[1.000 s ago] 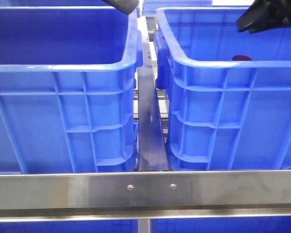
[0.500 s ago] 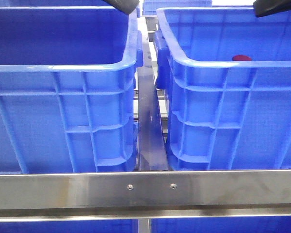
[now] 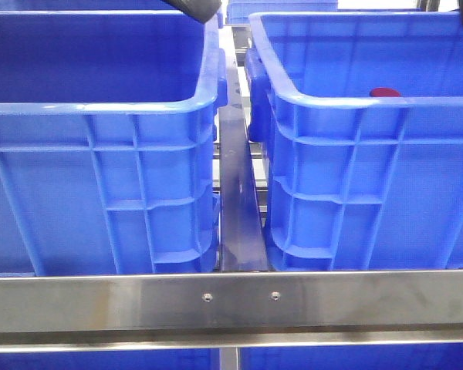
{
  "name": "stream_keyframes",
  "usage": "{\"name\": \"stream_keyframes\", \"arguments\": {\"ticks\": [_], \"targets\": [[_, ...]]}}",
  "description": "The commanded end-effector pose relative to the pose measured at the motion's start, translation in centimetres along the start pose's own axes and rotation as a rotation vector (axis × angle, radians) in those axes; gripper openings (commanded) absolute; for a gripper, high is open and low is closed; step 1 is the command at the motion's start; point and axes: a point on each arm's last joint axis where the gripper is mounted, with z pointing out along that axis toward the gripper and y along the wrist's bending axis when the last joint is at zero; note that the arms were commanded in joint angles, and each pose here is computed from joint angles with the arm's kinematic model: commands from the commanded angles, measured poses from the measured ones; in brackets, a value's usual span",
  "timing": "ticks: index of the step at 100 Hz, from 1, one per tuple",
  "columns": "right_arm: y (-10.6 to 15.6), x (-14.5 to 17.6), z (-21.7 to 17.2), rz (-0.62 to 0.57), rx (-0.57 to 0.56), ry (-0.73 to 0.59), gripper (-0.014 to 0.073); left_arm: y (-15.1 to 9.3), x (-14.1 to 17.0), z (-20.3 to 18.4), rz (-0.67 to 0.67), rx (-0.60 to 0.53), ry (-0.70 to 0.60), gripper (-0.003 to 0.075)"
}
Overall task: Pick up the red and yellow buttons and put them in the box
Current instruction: 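Set the red button down in the crate and open the right gripper, then reach the left gripper into the button crate and grasp a yellow button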
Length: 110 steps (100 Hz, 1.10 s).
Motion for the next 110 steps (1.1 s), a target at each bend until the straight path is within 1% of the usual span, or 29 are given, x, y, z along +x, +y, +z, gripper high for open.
{"name": "stream_keyframes", "arguments": {"ticks": [1,14,24,34,41,55,62,73,86,100,104,110], "targets": [[1.0,-0.6,-1.6,-0.011,0.007,-0.083,-0.0067,-2.1,-1.3,-1.9,0.027,0.025,-0.101,0.0554],[2.0,0.2,-3.0,-0.037,0.017,-0.122,-0.0067,-2.0,-1.3,-1.9,0.028,0.022,-0.098,0.0554],[2.6,0.4,-3.8,-0.059,0.02,-0.151,-0.0069,-1.2,-1.2,-2.4,0.031,-0.03,-0.098,0.0554],[2.9,0.4,-4.1,-0.072,0.019,-0.163,-0.0069,0.3,-1.5,-3.7,-0.068,-0.113,-0.158,0.0554],[2.8,0.4,-4.1,-0.072,0.026,-0.164,-0.0069,1.2,-1.7,-4.7,-0.104,-0.162,-0.198,0.0554],[2.8,0.3,-4.1,-0.073,0.028,-0.164,-0.0069,3.2,-1.2,-6.1,-0.182,-0.275,-0.23,0.0554],[2.8,0.3,-4.1,-0.073,0.028,-0.164,-0.0069,4.0,-0.9,-6.5,-0.209,-0.35,-0.223,0.0554],[2.8,0.3,-4.1,-0.073,0.028,-0.164,-0.0069,5.4,-0.4,-7.2,-0.237,-0.502,-0.204,0.0554],[2.8,0.3,-4.1,-0.073,0.028,-0.164,-0.0069,6.8,0.1,-7.6,-0.305,-0.648,-0.18,0.0554],[2.8,0.4,-4.1,-0.073,0.027,-0.164,-0.0069,8.1,0.8,-7.7,-0.382,-0.762,-0.148,0.0554],[2.8,0.4,-4.1,-0.073,0.027,-0.164,-0.0069,8.6,1.0,-7.5,-0.425,-0.779,-0.143,0.0554],[2.8,0.4,-4.1,-0.073,0.027,-0.164,-0.0069,9.3,1.2,-7.0,-0.445,-0.792,-0.125,0.0554]]}}
